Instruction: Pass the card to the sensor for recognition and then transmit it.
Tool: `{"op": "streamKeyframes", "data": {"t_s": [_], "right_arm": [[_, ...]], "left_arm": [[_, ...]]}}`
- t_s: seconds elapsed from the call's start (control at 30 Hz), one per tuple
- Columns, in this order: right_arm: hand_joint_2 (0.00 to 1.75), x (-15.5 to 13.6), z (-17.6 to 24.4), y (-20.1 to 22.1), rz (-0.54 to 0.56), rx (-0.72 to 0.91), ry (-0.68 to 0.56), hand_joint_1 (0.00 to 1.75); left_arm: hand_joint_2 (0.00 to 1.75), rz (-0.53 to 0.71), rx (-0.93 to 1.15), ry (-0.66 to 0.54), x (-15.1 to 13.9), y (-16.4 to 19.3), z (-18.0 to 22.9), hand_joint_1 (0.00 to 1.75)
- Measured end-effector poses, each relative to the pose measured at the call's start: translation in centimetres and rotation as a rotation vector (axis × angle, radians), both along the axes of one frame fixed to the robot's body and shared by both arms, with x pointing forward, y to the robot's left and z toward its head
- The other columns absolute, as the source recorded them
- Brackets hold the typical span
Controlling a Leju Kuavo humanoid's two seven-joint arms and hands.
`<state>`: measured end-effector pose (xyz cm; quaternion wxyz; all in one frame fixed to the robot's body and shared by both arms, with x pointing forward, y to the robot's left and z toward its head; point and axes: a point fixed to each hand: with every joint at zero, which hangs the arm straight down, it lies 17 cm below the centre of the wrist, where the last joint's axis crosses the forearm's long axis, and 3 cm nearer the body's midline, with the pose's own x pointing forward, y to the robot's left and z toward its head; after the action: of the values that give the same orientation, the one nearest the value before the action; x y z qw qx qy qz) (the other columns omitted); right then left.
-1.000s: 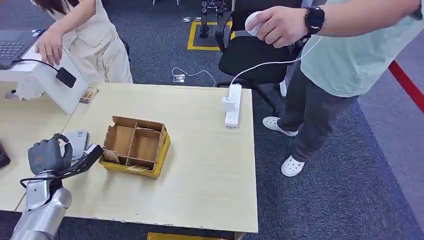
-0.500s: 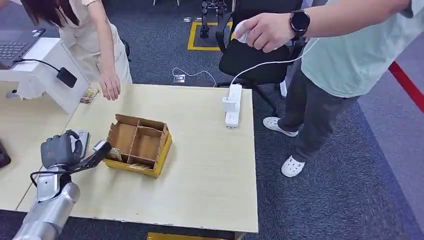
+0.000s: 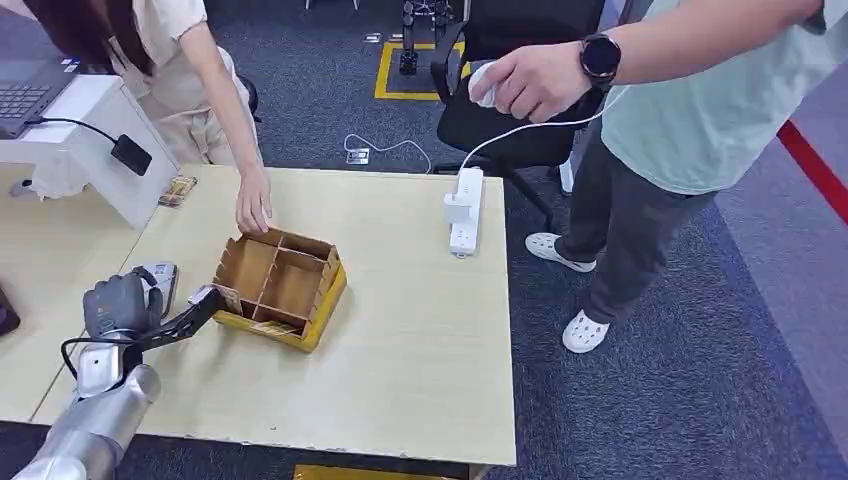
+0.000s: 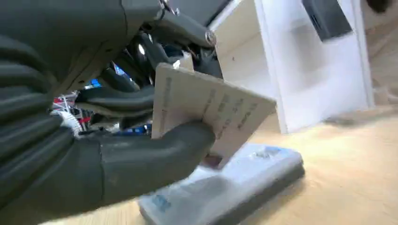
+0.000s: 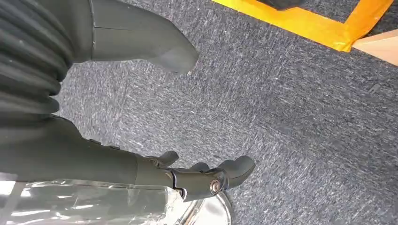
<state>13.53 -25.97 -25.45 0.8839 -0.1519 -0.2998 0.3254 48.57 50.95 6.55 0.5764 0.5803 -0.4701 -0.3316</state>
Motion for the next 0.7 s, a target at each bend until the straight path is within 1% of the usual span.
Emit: {"op": "streamKeyframes", "data": {"t_s": [0.33,0.47,0.53,0.7], "right_arm": [[1.75,0.1,0.1,0.1,0.006,0.004,-0.007,0.00],[1.75,0.2,0.1,0.2,0.010,0.008,-0.013,0.00],[1.75,0.2,0.1,0.2,0.010,0.008,-0.013,0.00],[1.75,0.3,0.2,0.3,0.017,0.009,-0.015,0.00]], "left_arm": [[1.75,0.022,-0.004,0.066,-0.6,1.2,-1.5,1.75],[1.75,0.014,-0.030,0.140,-0.9,1.1,-3.0,1.75],[1.75,0.013,-0.036,0.158,-0.9,1.2,-3.4,1.75],[1.75,0.002,-0.098,0.289,-1.6,1.3,-5.8,1.75]]}}
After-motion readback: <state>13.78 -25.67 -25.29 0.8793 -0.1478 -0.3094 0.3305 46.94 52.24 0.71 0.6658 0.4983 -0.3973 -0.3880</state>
